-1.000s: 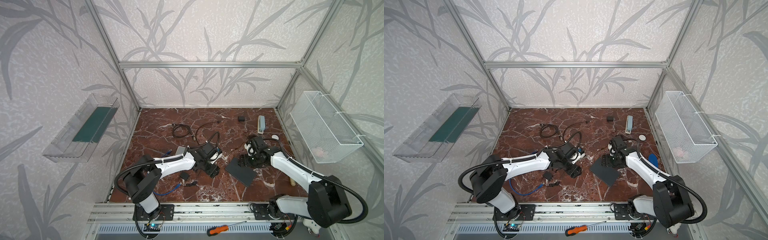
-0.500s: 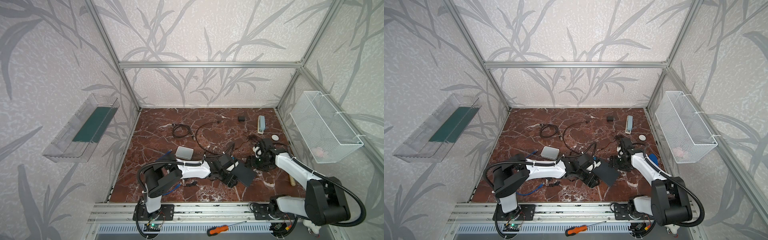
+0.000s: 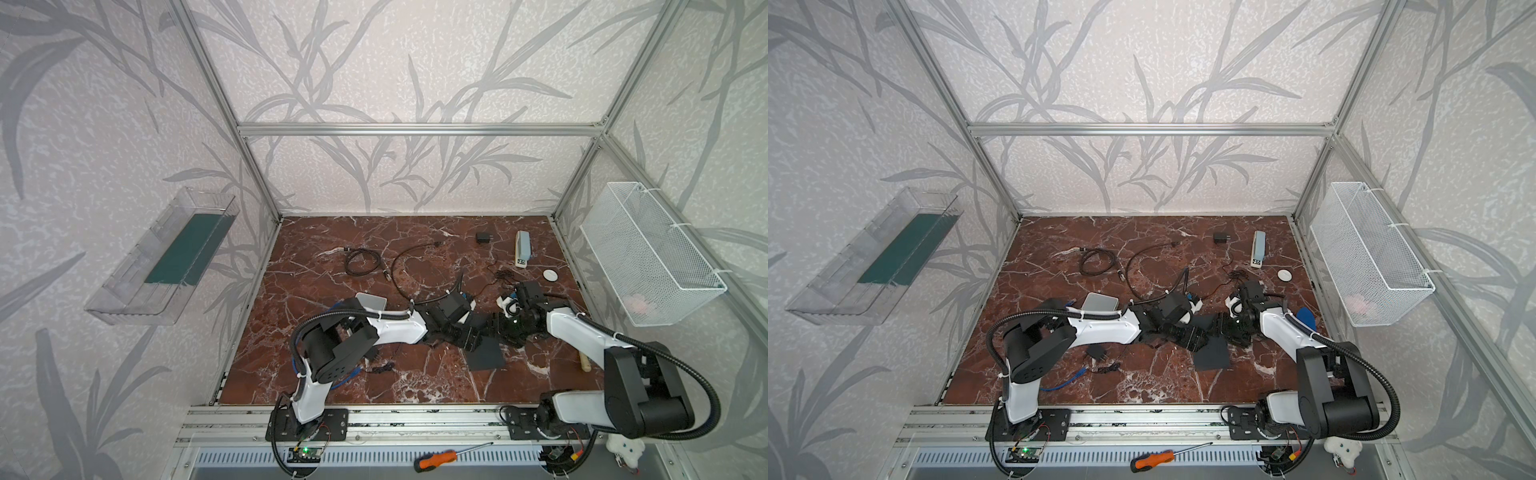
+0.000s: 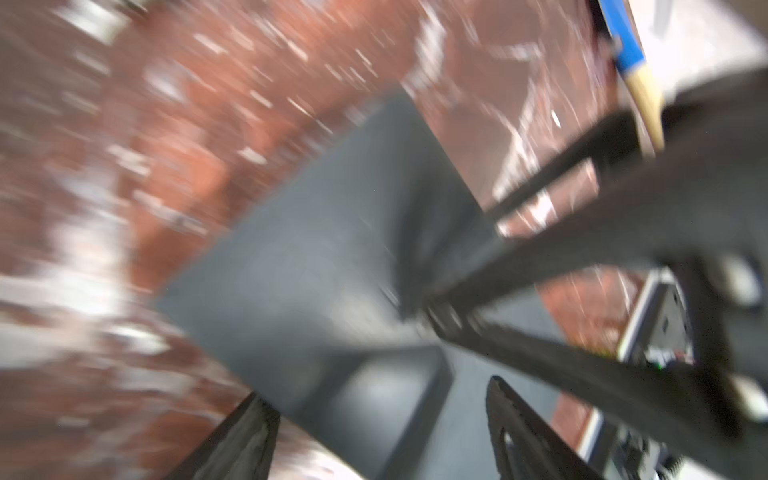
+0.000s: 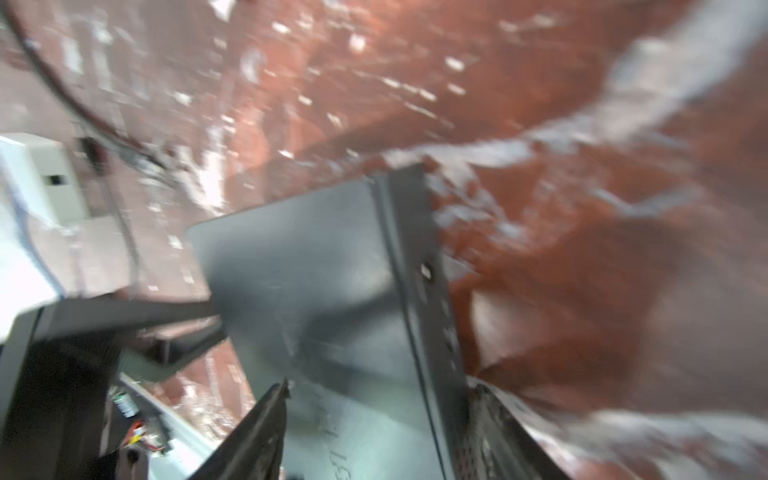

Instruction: Insert the plug into the switch port

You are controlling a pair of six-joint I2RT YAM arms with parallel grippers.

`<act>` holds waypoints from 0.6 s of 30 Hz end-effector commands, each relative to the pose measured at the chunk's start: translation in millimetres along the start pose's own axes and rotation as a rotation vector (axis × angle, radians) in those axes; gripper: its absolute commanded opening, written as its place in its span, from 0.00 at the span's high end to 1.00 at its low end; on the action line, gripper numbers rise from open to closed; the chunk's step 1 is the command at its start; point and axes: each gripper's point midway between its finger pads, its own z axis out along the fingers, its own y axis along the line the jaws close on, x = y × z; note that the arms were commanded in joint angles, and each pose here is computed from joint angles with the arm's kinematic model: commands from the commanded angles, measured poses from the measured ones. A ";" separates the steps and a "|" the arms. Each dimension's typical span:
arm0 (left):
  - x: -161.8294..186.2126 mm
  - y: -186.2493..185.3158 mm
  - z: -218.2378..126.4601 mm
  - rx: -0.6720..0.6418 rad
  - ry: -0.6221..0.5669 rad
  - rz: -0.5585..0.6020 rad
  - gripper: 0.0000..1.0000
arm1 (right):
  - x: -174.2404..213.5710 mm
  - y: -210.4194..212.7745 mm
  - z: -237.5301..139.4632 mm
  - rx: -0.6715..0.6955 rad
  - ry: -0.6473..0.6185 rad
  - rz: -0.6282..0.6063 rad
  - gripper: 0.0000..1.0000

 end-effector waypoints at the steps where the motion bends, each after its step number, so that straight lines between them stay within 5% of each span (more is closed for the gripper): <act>1: -29.6 22.9 -12.4 -0.037 -0.059 -0.031 0.24 | -15.1 31.3 7.4 -0.112 0.008 0.014 0.32; 12: -50.1 86.3 -45.5 -0.076 -0.047 -0.092 0.28 | -56.5 76.1 17.1 -0.164 0.102 -0.053 0.30; 18: -64.0 99.6 -73.8 -0.143 -0.035 -0.054 0.28 | -79.1 44.2 -19.3 0.167 0.086 -0.268 0.30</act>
